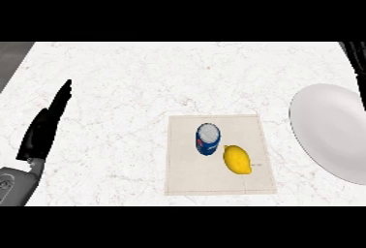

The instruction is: Pick the can from the placemat and place it in the plate

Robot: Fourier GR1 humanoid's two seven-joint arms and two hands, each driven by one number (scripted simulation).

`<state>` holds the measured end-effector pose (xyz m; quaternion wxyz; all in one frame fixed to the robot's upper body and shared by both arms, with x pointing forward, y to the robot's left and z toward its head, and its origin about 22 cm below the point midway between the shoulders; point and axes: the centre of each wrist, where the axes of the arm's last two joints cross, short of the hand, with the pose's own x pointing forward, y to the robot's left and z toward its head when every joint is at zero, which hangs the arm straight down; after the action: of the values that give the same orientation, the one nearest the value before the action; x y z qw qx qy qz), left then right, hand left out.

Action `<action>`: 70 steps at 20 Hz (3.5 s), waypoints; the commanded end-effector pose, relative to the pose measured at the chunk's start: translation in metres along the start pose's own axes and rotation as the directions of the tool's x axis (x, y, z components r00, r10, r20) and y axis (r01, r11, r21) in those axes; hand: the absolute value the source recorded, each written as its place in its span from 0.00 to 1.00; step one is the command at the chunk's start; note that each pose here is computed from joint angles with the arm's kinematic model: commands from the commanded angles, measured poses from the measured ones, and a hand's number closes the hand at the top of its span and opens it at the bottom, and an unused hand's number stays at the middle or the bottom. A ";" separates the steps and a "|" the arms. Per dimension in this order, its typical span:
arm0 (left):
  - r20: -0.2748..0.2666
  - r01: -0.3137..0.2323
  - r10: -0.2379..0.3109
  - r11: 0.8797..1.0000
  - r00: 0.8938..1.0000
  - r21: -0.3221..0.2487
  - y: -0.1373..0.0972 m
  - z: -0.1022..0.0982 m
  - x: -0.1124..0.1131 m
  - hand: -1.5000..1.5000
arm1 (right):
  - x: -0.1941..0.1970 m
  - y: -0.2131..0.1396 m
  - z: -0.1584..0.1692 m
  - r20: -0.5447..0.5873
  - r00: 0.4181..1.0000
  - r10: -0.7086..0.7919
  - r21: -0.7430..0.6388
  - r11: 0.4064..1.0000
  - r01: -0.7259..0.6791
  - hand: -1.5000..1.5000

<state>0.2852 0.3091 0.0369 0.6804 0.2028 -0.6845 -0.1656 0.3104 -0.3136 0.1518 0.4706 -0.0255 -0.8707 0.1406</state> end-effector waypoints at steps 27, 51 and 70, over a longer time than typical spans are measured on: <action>-0.151 -0.365 0.356 0.930 0.922 -0.037 -0.049 0.007 0.005 0.50 | -0.095 0.105 -0.064 0.038 0.993 -0.112 0.884 0.468 0.019 0.00; -0.172 -0.347 0.341 0.938 0.924 -0.007 -0.027 0.012 -0.002 0.50 | -0.088 0.190 -0.066 0.305 0.925 0.227 0.942 0.069 -0.328 0.00; -0.174 -0.350 0.345 0.937 0.922 0.004 -0.048 -0.005 -0.008 0.50 | -0.101 0.229 -0.044 0.406 0.874 0.268 0.912 -0.060 -0.406 0.00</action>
<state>0.2849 0.2814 0.0173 0.7584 0.0771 -0.6462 -0.0368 0.3925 -0.1011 0.0440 0.2747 0.0820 -0.5357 0.7943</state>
